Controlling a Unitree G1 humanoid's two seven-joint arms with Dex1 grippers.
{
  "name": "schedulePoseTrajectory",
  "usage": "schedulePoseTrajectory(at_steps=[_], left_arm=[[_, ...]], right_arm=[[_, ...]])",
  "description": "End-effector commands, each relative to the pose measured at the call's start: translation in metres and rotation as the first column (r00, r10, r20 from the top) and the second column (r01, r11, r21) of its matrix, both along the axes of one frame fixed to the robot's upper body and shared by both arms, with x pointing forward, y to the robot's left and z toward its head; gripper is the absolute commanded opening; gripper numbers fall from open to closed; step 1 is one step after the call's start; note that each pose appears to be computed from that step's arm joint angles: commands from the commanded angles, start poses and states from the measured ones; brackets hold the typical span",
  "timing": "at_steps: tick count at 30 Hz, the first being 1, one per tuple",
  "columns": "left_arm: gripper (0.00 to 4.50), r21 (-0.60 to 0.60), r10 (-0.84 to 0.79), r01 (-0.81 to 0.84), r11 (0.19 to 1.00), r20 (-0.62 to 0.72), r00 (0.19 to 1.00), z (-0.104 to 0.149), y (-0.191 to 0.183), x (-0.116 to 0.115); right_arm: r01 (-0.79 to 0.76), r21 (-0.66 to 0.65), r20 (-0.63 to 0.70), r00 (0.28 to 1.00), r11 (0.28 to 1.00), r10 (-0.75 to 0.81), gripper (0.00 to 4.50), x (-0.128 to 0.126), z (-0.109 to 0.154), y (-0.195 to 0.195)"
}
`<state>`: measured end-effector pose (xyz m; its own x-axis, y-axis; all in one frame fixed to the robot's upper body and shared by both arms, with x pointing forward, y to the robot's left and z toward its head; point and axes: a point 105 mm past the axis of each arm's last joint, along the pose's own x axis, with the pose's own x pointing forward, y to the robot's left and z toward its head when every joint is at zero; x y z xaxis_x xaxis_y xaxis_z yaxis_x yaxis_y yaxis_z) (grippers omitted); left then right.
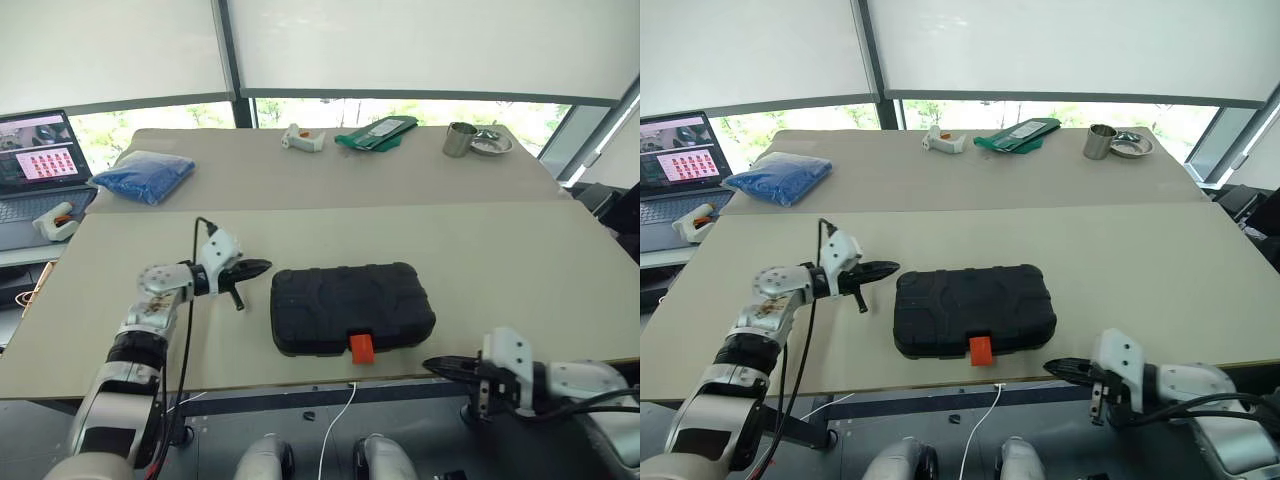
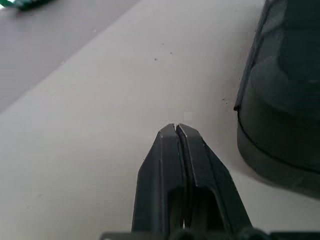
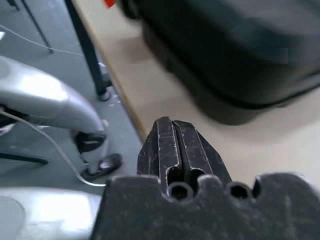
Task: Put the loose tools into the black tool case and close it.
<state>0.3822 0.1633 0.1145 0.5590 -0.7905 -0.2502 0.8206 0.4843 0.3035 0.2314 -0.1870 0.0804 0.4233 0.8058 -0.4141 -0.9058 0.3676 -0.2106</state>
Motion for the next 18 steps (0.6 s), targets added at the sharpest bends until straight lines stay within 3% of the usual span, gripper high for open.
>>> schedulePoseTrajectory(at_steps=[1, 11, 18], left_arm=[[0.07, 0.026, 0.002, 0.000, 1.000, -0.055, 0.998, -0.005, -0.004, 0.006], [0.07, -0.034, -0.053, 0.049, 0.998, -0.124, 0.991, -0.016, 0.001, -0.014], [0.07, -0.164, 0.024, -0.038, 0.986, -0.083, 0.996, -0.002, 0.016, -0.029]], right_arm=[[0.011, -0.010, 0.024, 1.000, 1.000, -0.011, 0.00, 0.014, 0.003, 0.012], [0.101, -0.012, 0.193, 0.976, 0.995, -0.097, 0.00, 0.075, 0.015, 0.024], [0.149, 0.024, 0.286, 0.947, 0.989, -0.149, 0.00, 0.114, 0.033, 0.027]])
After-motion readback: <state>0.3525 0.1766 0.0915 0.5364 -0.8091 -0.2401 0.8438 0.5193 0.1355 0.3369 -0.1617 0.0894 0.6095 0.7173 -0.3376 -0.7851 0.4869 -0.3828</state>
